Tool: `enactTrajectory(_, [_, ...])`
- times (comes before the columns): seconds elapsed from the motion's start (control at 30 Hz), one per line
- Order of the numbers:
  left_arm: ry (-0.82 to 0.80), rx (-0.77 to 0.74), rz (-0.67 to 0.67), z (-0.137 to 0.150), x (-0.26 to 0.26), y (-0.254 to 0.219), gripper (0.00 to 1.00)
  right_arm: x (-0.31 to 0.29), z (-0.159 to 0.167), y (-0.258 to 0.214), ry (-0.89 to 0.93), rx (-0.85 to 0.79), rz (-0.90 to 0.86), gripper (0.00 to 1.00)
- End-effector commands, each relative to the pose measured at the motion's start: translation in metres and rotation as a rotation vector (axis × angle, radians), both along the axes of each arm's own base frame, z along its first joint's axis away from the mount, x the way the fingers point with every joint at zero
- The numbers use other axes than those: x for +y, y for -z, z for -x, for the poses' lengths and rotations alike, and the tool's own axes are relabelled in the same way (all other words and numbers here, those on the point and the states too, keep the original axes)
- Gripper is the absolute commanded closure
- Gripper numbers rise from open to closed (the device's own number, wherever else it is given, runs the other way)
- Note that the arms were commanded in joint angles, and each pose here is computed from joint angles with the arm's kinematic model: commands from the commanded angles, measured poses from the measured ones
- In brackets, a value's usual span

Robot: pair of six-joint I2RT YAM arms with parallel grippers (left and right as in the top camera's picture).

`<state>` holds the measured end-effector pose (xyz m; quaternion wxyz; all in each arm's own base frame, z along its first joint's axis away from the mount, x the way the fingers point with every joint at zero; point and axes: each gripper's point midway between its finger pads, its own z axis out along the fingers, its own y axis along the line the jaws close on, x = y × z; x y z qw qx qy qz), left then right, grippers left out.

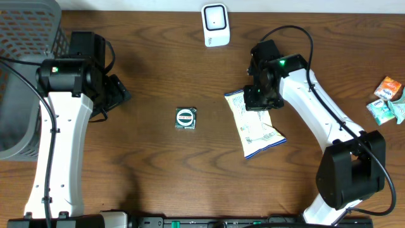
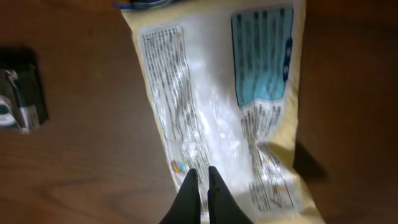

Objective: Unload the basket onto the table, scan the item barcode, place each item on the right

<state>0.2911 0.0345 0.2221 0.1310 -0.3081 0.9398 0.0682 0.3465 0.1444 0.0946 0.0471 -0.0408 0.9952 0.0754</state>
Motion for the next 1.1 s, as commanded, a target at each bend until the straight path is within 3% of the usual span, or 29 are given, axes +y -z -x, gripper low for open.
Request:
enactTrajectory(0.0, [-0.010,0.003,-0.008,0.001,0.003,0.000,0.02,0.005,0.000,0.007,-0.006,-0.008,-0.011,0.99])
enactTrajectory(0.3, [-0.011,0.003,-0.008,0.001,0.003,0.000,0.02,0.016,-0.024,0.038,-0.009,-0.152,-0.051,0.99])
enactTrajectory(0.5, [-0.011,0.003,-0.008,0.001,0.003,0.000,0.02,0.009,-0.014,0.073,-0.005,-0.167,-0.037,0.99])
enactTrajectory(0.63, [-0.010,0.004,-0.008,0.001,0.002,0.000,0.02,-0.012,-0.011,0.088,0.018,-0.189,0.066,0.99])
enactTrajectory(0.83, [-0.011,0.003,-0.008,0.001,0.003,0.000,0.02,-0.019,-0.024,0.058,0.032,-0.191,0.103,0.97])
enactTrajectory(1.07, [-0.011,0.003,-0.008,0.001,0.003,0.000,0.02,-0.028,-0.001,0.017,-0.005,-0.042,0.163,0.78])
